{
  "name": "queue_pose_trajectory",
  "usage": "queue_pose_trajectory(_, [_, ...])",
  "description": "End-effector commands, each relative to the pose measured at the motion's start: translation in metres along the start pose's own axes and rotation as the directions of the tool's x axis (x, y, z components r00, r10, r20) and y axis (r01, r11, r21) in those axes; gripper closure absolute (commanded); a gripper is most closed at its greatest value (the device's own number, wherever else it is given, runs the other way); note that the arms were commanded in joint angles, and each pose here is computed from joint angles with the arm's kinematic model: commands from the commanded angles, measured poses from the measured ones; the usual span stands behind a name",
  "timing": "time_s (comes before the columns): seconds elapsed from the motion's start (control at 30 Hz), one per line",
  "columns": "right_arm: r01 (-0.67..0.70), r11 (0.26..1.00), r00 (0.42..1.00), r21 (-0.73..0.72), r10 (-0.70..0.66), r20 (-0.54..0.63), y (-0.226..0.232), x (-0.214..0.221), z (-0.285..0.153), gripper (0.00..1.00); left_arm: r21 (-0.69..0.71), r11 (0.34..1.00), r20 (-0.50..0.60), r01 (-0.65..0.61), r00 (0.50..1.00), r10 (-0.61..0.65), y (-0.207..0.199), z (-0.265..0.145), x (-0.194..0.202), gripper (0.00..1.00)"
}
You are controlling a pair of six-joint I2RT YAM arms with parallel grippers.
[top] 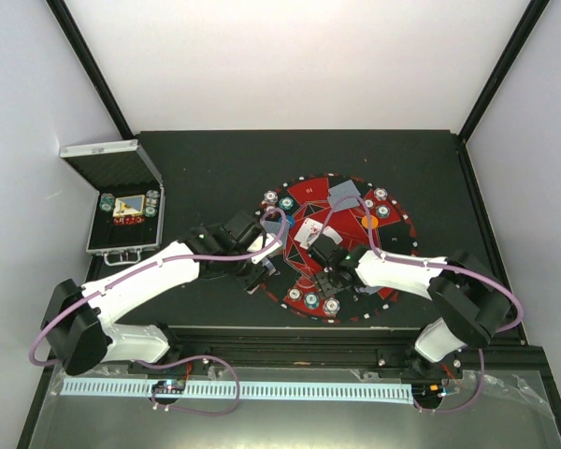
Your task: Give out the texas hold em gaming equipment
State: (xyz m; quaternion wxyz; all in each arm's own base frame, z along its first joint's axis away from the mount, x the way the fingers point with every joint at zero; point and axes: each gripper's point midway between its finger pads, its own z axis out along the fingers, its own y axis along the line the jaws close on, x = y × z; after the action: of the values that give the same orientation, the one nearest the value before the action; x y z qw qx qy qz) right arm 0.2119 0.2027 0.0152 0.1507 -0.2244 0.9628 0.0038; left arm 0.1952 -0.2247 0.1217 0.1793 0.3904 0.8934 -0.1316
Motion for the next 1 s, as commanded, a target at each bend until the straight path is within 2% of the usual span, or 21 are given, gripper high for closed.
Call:
queue_pose_trajectory(0.0, [-0.021, 1.0, 0.999, -0.009, 0.021, -0.038, 0.004, 0.008, 0.011, 0.24, 0.012, 1.0, 0.041, 0.002, 0.999, -0.002, -0.002, -0.009, -0.006, 0.5])
queue_pose_trajectory(0.17, [-0.037, 0.999, 0.998, -0.025, 0.036, -0.047, 0.004, 0.01, 0.013, 0.33, 0.012, 1.0, 0.041, 0.003, 0.999, -0.004, -0.002, -0.009, -0.005, 0.5])
queue_pose_trajectory(0.63, [-0.061, 0.998, 0.997, 0.026, 0.06, 0.042, -0.013, -0.015, -0.031, 0.41, -0.001, 1.0, 0.035, 0.007, 0.999, -0.007, 0.001, -0.007, -0.005, 0.5])
queue_pose_trajectory(0.83, [-0.045, 0.999, 0.992, -0.006, 0.046, 0.115, -0.011, -0.052, -0.055, 0.41, -0.007, 1.0, 0.031, 0.025, 0.999, -0.024, 0.006, -0.005, -0.004, 0.5])
queue_pose_trajectory(0.97, [-0.042, 0.999, 0.987, -0.022, 0.044, 0.156, -0.009, -0.086, -0.055, 0.41, -0.007, 0.999, 0.026, 0.032, 0.999, -0.032, 0.008, -0.005, -0.004, 0.5])
